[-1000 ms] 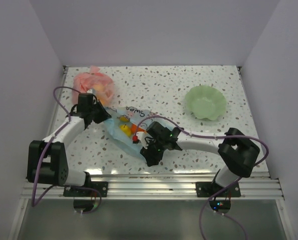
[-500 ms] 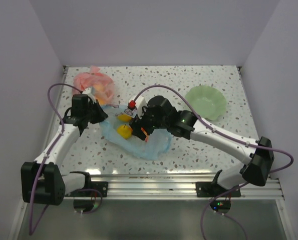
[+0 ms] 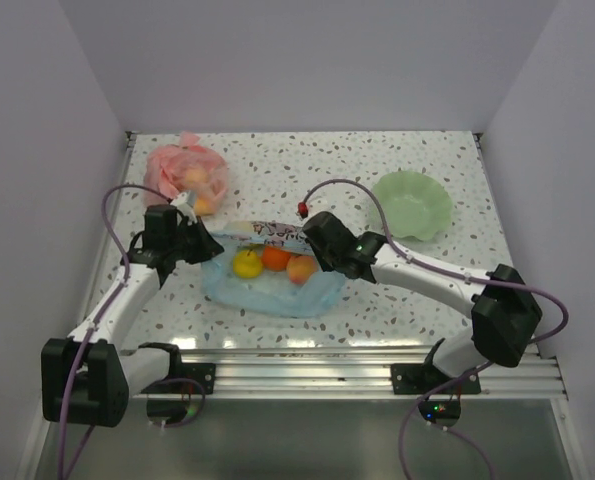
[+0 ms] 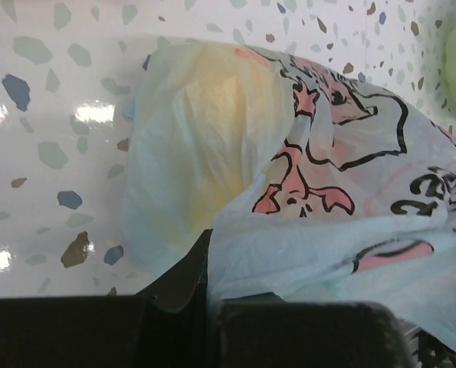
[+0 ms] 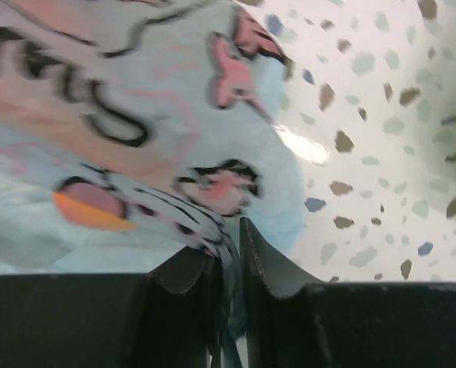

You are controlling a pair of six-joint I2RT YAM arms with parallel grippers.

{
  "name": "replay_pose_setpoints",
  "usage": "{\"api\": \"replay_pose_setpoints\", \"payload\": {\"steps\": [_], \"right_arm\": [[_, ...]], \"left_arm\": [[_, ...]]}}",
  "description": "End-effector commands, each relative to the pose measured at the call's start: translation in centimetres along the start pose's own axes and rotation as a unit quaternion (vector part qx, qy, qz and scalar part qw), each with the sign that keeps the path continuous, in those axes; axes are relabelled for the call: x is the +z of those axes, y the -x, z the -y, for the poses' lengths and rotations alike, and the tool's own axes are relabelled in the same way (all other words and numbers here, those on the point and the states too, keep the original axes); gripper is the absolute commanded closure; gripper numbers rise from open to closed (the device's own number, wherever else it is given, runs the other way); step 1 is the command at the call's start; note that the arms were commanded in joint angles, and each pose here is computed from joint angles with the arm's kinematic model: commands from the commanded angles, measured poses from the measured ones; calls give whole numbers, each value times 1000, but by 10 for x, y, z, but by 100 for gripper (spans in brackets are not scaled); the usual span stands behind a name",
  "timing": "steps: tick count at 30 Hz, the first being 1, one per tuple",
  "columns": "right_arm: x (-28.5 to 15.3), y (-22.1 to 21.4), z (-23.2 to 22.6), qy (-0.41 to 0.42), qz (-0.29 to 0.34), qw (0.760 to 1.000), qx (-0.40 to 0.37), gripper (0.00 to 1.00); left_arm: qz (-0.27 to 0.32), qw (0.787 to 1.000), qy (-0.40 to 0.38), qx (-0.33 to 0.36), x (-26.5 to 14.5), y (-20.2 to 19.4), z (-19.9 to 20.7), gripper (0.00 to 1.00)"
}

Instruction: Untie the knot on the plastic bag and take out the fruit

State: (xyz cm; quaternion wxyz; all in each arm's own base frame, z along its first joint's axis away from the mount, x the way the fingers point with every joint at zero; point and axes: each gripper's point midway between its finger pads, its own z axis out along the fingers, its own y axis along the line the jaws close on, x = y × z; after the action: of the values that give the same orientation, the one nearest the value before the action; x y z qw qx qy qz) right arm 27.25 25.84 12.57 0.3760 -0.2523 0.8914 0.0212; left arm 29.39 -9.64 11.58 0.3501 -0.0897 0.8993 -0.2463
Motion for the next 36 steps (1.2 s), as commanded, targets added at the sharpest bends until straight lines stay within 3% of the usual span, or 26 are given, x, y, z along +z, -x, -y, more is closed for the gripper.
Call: {"api": "replay_pose_setpoints", "payload": {"steps": [1, 3, 8, 17, 19, 20, 23, 24, 28, 31, 36], "right_arm": [[12, -23, 56, -101, -11, 990, 96, 83], [21, -31, 79, -106, -6, 983, 152, 93], [59, -37, 92, -43, -28, 970, 236, 100], [138, -28, 95, 10, -36, 962, 269, 95], [147, -5, 95, 27, -18, 967, 254, 93], [149, 3, 95, 33, -13, 968, 247, 90], [146, 38, 101, 37, 5, 975, 220, 66], [136, 57, 106, 37, 21, 978, 202, 49], [95, 92, 108, 56, 45, 982, 174, 24], [61, 108, 105, 57, 70, 985, 144, 18], [8, 134, 96, 41, 112, 989, 87, 18]], "left_arm": [[6, 1000, -27, 1, 0, -2, 6, 98], [-1, 1000, -30, 5, 0, -7, 5, 98], [-8, 999, -36, 25, 3, -6, 6, 98], [-4, 997, -64, 31, 10, -1, 14, 98], [6, 998, -61, 28, 7, 7, 17, 98], [13, 998, -60, 26, 6, 10, 18, 98], [29, 998, -57, 21, 3, 21, 21, 99], [30, 998, -55, 17, 4, 22, 21, 99], [22, 998, -54, -14, 6, 26, 24, 100], [23, 999, -44, -20, 8, 25, 21, 100], [29, 999, -31, -22, 7, 25, 16, 100]]}}
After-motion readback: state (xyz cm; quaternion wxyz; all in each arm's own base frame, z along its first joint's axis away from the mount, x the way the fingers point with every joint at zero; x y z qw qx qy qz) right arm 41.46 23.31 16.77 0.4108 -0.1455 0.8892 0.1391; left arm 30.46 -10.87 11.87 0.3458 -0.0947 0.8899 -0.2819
